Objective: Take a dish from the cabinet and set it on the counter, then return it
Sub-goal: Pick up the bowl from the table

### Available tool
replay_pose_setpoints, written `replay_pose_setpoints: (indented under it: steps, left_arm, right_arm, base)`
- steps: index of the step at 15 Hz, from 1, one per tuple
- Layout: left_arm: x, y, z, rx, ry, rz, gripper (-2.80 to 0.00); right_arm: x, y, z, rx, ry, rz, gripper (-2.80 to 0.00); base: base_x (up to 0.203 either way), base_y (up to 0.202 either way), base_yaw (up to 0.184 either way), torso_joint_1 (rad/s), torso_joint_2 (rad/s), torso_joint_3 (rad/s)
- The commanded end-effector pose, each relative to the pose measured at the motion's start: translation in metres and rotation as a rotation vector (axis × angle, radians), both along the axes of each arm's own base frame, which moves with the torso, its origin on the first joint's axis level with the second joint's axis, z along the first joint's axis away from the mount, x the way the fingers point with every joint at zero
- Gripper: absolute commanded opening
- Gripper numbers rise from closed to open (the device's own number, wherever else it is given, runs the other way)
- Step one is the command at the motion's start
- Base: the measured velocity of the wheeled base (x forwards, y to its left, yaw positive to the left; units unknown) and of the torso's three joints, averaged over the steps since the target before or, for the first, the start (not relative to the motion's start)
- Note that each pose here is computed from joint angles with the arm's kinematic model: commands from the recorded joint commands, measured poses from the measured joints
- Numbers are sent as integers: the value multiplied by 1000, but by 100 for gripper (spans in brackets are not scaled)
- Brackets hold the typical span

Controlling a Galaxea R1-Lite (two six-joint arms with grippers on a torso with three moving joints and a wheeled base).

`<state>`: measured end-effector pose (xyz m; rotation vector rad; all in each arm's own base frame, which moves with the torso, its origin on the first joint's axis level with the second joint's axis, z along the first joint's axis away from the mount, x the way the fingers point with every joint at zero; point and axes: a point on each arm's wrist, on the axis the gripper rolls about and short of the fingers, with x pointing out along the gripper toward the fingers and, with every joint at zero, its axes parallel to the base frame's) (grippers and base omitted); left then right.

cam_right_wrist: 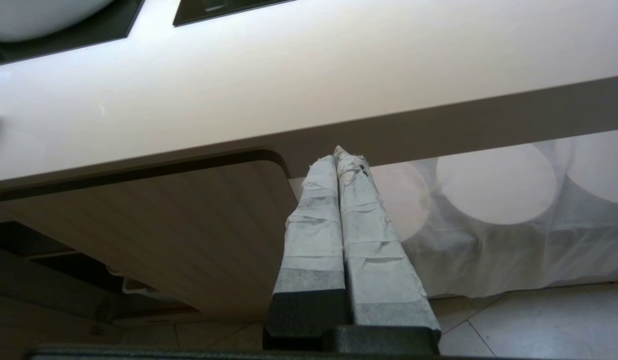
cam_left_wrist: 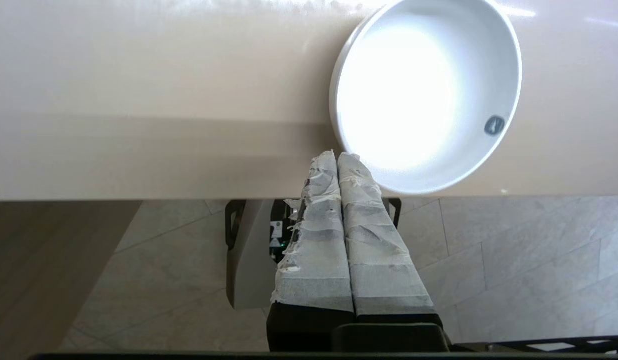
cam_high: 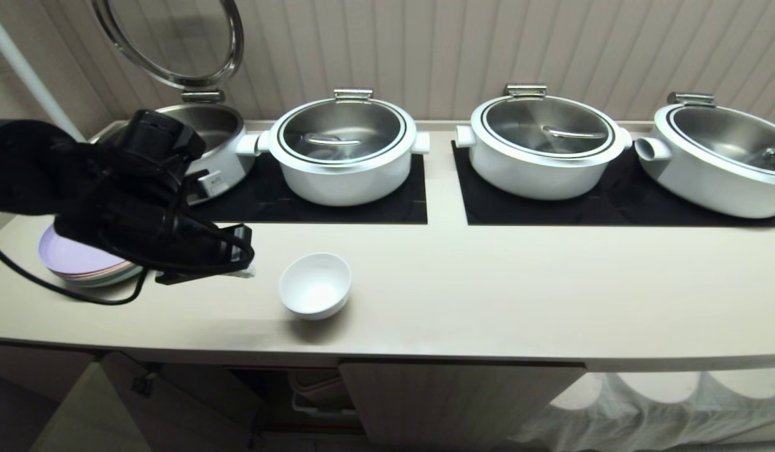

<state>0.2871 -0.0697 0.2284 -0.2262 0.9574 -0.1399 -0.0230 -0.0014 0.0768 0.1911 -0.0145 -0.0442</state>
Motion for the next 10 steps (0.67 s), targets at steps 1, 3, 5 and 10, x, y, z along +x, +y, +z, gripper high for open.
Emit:
replay_pose_setpoints:
  steps: [1,3,5,10]
  left_arm:
    - [26,-7,-9,7,35,0,-280]
    - [33,-11,-6,8,40,-8,-280]
    - [36,-13,-5,6,34,-10,-280]
    - [30,-11,0,2,29,-10,0]
  right_arm:
    - [0,0,0,1,0,0,-280]
    - [0,0,0,1,-1,1,-280]
    - [0,0,0,1,0,1,-280]
    - [0,0,0,1,-1,1,-280]
  base:
    - [0,0,0,0,0,0]
    - [0,0,0,0,0,0]
    - [0,0,0,0,0,0]
    - [0,0,0,0,0,0]
